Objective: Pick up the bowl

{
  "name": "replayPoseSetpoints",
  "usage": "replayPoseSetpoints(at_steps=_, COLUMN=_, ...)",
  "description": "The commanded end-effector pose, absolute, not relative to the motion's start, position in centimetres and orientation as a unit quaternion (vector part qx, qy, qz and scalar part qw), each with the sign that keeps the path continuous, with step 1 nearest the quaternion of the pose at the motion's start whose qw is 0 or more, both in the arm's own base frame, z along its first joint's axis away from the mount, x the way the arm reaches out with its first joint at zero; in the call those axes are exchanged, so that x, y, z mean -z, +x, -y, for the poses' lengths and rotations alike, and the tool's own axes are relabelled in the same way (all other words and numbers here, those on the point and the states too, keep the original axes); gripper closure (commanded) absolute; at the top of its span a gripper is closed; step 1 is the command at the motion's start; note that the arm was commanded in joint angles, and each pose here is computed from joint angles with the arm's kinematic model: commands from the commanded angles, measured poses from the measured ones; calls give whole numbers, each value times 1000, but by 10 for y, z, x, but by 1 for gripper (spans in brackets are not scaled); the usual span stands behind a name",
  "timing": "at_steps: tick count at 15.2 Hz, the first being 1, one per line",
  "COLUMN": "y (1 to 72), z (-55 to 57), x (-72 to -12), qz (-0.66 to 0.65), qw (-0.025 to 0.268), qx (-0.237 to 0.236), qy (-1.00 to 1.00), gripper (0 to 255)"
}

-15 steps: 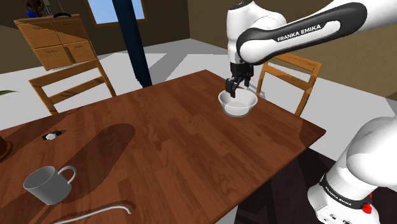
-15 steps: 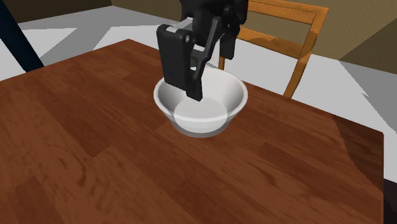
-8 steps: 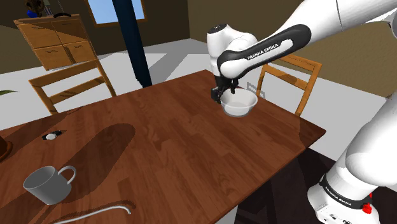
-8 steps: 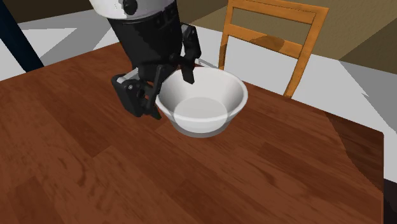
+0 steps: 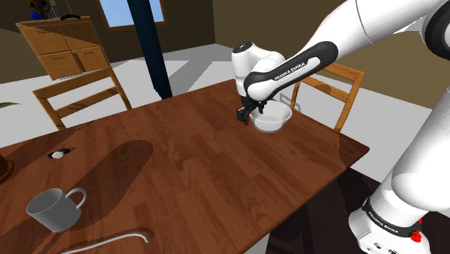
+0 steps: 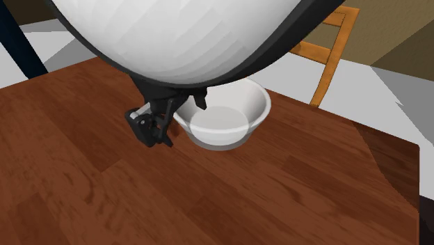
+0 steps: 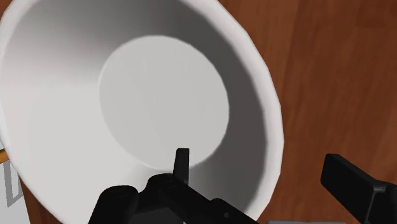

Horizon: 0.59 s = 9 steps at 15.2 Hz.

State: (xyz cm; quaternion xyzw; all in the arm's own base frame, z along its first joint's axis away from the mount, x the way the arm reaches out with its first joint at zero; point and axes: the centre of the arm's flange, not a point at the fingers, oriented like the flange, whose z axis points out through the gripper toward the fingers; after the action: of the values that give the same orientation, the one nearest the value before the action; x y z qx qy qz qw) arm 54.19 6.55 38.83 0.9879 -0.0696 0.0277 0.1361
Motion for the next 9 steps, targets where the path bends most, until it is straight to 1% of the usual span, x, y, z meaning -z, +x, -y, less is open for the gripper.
replayPoseSetpoints(at_steps=1, y=542, z=-65, x=-385, qz=70, qw=136, qx=-28, qy=988, gripper=0)
replayPoseSetpoints(at_steps=2, y=542, z=-65, x=-385, qz=70, qw=136, qx=-28, qy=988, gripper=0)
replayPoseSetpoints(at_steps=3, y=542, z=-65, x=-385, qz=70, qw=136, qx=-28, qy=988, gripper=255)
replayPoseSetpoints(at_steps=9, y=542, z=-65, x=-385, qz=70, qw=136, qx=-28, qy=988, gripper=255)
